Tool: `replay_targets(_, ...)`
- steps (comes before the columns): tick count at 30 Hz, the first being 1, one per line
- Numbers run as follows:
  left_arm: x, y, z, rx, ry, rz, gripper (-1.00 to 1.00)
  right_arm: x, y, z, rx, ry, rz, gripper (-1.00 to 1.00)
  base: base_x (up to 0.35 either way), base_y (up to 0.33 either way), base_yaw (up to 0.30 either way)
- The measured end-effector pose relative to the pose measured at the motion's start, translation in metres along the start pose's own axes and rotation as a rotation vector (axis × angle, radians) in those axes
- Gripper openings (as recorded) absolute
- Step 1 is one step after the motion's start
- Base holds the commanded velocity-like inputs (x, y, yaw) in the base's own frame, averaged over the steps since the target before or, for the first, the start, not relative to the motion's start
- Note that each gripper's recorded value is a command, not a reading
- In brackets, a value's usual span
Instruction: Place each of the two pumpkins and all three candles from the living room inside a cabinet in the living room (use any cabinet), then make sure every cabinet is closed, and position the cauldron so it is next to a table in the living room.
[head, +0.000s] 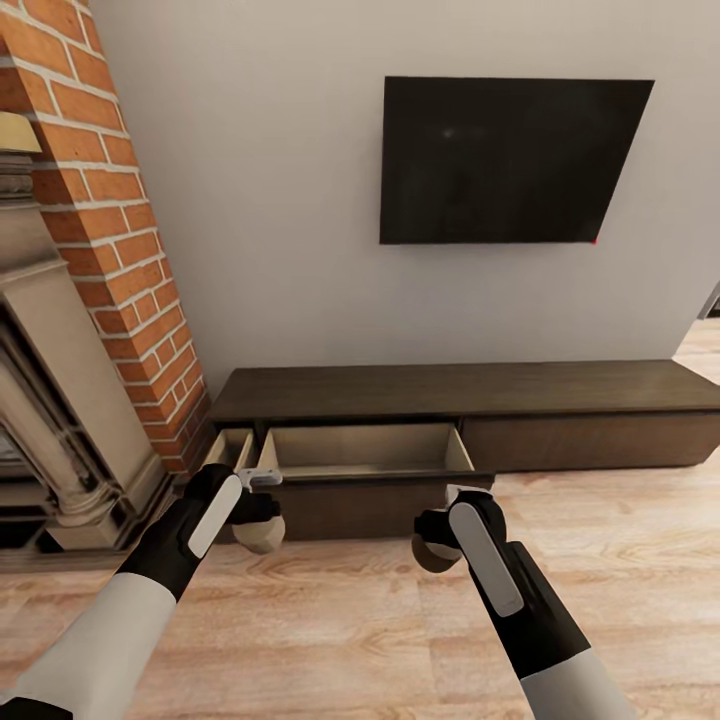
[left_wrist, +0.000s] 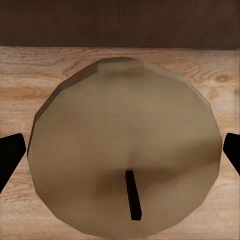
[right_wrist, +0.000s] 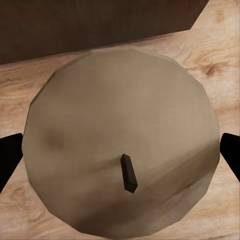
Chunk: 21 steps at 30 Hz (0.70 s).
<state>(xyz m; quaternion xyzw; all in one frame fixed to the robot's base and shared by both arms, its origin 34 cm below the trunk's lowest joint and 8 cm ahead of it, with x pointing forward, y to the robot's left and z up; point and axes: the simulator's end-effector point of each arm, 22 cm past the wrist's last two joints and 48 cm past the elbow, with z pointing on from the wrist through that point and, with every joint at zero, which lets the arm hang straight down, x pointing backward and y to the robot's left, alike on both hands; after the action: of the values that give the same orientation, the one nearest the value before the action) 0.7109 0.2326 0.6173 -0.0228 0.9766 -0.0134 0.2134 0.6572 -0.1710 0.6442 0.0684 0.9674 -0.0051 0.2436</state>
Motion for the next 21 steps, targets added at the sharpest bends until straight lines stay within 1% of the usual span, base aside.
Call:
replay_targets(6, -0.007, -0.001, -0.011, 0.0, -0.002, 0.001, -1.0, -0.007, 0.004, -0.01, -0.003, -0.002, -0.01, -1.0, 0.0, 0.0, 0.0)
replay_targets(21, -0.024, -0.005, -0.036, 0.006, -0.003, 0.0, -1.0, -0.024, 0.006, -0.034, -0.005, 0.0, -0.013, -1.0, 0.0, 0.0, 0.0)
